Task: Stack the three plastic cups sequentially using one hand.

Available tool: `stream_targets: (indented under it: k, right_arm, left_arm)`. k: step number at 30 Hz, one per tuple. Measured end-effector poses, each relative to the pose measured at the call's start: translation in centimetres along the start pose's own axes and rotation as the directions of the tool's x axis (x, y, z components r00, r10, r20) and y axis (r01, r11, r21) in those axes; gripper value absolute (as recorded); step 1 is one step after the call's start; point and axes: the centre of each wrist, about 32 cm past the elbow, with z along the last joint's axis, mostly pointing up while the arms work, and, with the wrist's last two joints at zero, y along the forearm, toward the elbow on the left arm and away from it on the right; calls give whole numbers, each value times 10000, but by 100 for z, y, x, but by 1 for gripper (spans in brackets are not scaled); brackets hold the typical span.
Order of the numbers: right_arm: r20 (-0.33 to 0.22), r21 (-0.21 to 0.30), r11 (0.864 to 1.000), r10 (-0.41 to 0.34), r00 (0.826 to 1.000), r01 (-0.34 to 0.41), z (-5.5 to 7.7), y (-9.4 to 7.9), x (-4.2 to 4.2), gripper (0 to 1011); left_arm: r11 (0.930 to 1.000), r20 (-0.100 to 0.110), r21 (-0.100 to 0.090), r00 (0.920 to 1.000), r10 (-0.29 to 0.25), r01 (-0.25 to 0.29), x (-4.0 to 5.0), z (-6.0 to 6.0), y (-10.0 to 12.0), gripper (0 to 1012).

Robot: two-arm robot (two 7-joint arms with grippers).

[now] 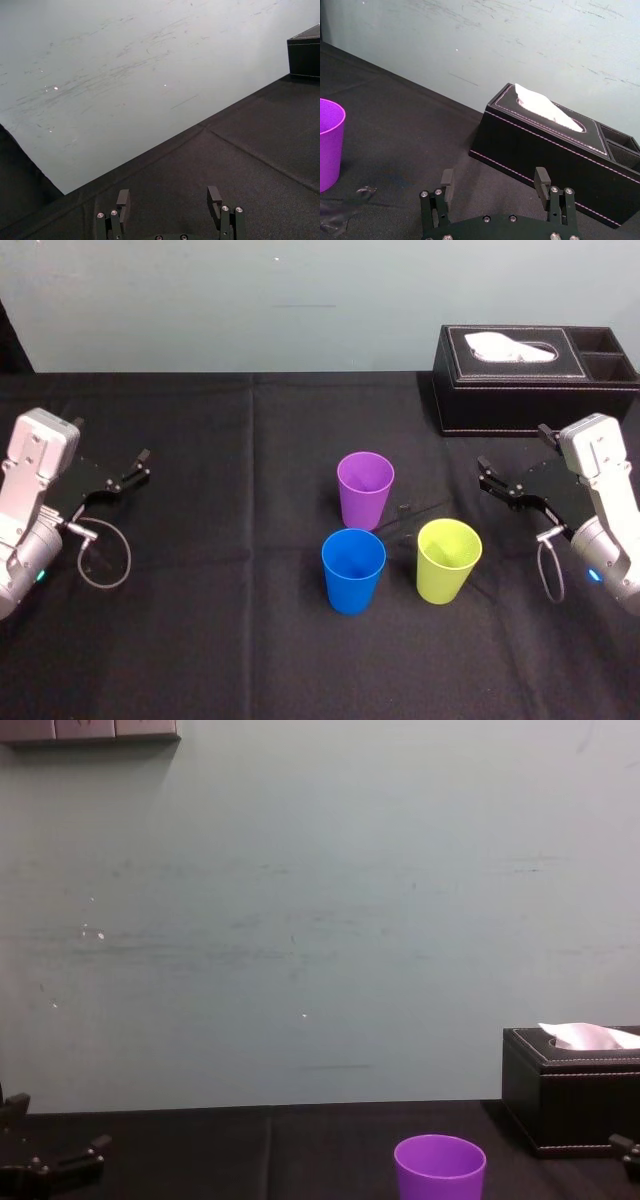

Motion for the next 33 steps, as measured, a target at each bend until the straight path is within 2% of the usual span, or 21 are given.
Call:
stream_targets:
  k: [33]
  right_arm:
    - [0, -1, 10000, 0, 10000, 0, 0, 0, 0, 1000]
  left_arm:
    - [10000, 0, 0, 10000, 0, 0, 0, 0, 0, 1011]
